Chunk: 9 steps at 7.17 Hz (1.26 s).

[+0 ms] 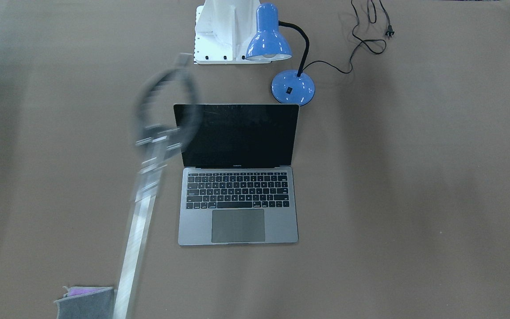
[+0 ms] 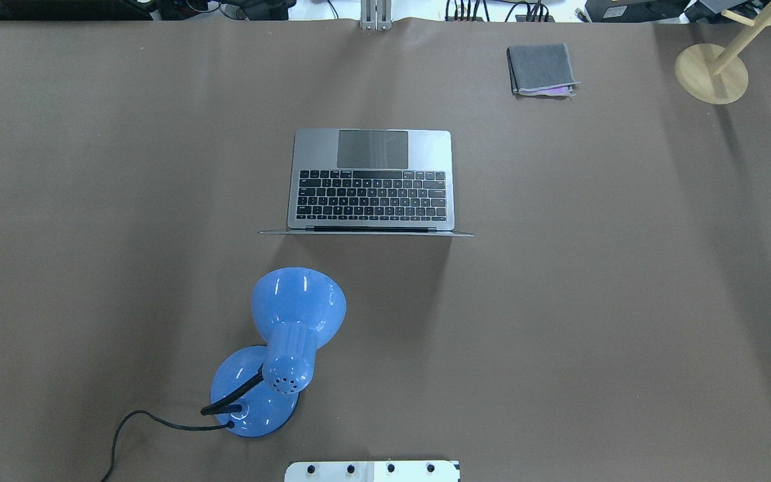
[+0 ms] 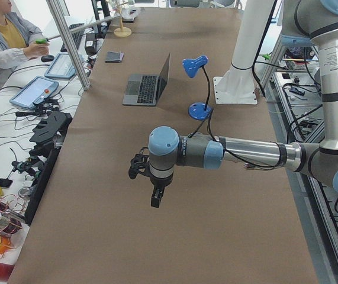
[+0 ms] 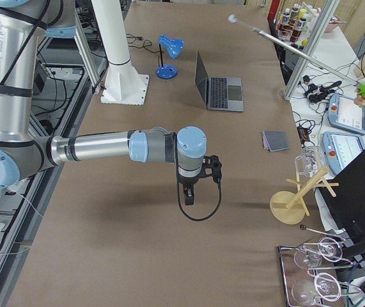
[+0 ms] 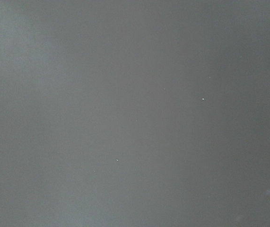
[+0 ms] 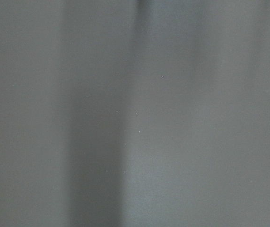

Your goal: Close laptop

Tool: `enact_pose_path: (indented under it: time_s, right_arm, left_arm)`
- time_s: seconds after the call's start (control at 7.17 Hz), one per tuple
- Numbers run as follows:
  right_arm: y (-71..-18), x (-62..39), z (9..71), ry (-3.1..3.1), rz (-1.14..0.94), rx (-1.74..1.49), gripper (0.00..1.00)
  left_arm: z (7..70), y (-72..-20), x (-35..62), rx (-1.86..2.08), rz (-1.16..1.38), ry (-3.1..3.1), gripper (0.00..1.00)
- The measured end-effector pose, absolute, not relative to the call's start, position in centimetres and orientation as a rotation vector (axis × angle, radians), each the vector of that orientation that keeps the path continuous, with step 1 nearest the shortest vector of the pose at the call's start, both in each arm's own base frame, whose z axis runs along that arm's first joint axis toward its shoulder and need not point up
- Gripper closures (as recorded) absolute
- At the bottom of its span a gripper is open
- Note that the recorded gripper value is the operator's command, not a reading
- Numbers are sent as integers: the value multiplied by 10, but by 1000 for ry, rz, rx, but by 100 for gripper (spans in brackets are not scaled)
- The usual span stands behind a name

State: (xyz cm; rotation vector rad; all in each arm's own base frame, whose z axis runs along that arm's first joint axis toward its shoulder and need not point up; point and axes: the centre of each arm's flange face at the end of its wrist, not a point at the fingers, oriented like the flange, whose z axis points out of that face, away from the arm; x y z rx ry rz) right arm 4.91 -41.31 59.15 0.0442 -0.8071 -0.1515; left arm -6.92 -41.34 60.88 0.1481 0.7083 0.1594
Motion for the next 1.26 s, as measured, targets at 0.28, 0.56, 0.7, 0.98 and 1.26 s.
enact_pose_path:
  time_s: [0.28, 0.56, 0.7, 0.98, 1.26]
  right_arm:
    - [-412, 49, 592, -808, -151, 43, 0]
    - [-412, 49, 592, -808, -149, 42, 0]
    - [-411, 49, 593, -808, -147, 41, 0]
    - [-411, 49, 592, -809, -148, 41, 0]
    - [-413, 47, 591, -818, -149, 41, 0]
  left_arm:
    - [609, -413, -69, 147, 159, 712, 2]
    - [611, -410, -69, 152, 163, 714, 1]
    - [615, -404, -68, 156, 166, 715, 1]
    - [620, -396, -67, 154, 145, 719, 2]
    - [622, -394, -67, 144, 116, 723, 2]
